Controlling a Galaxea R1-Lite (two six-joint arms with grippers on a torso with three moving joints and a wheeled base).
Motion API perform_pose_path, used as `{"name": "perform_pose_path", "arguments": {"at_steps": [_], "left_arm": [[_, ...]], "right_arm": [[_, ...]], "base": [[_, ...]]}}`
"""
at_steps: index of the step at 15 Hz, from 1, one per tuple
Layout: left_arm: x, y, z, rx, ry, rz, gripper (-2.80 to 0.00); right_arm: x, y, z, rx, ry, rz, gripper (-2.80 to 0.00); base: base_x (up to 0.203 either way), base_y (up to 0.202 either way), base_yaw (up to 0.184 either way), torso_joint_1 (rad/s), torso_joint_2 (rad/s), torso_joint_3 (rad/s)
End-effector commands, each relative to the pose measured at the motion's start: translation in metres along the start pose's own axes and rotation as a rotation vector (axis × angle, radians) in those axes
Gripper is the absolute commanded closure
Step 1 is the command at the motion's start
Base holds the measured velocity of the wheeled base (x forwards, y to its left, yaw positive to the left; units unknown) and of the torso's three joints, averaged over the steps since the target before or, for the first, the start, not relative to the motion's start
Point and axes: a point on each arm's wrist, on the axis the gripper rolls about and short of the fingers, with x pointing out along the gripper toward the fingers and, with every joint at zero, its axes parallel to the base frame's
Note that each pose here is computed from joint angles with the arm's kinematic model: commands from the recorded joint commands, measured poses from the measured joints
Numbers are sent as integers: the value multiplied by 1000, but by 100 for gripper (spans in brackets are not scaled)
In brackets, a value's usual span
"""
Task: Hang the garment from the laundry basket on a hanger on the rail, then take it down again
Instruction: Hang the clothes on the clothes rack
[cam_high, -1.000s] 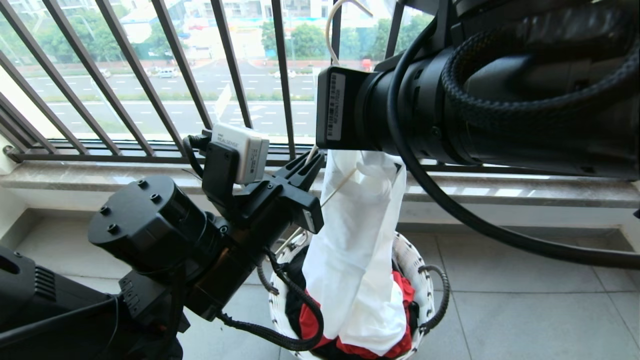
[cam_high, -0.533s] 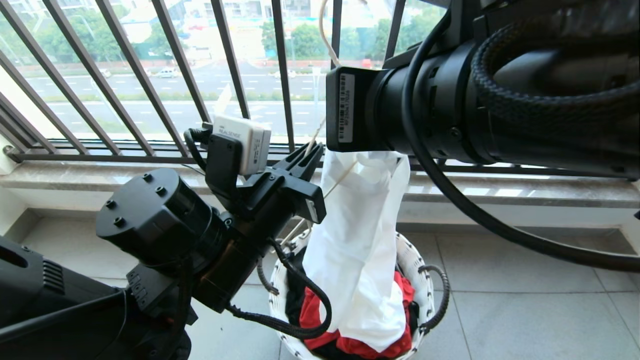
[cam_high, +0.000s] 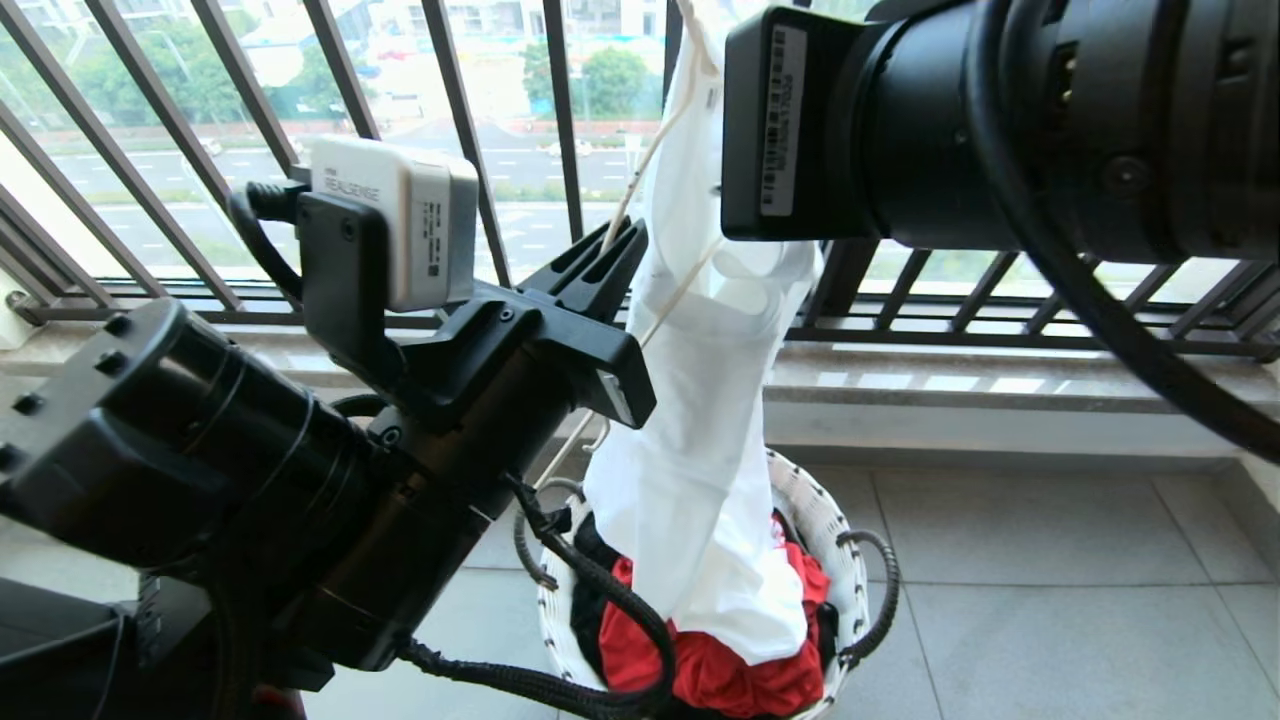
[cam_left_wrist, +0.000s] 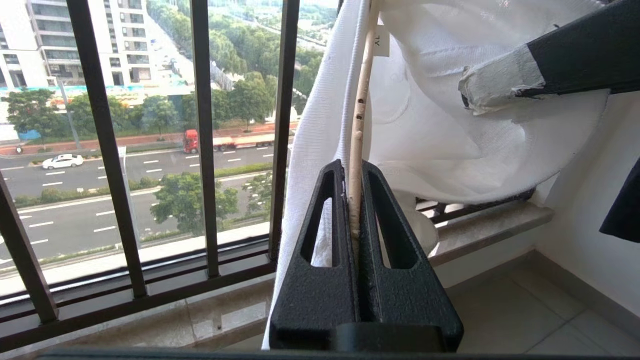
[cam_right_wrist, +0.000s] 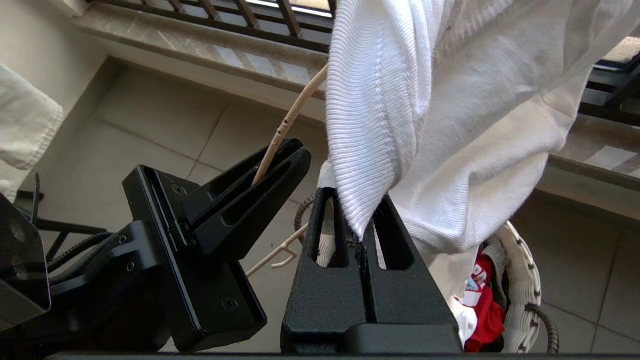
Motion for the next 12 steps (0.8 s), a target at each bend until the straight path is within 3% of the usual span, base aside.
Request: {"name": "perform_pose_path", "arguments": {"at_steps": [1,12], "left_arm": [[-3,1,13,-1,-39,1,0],[-7,4,32,13,-93,7,0]], "right_arm": [[-14,3,3,-10,-23,-3,0],[-26,9,2,-40,-32,31,0]], "base": [[0,0,0,0,0,0],[0,0,0,0,0,0]]}}
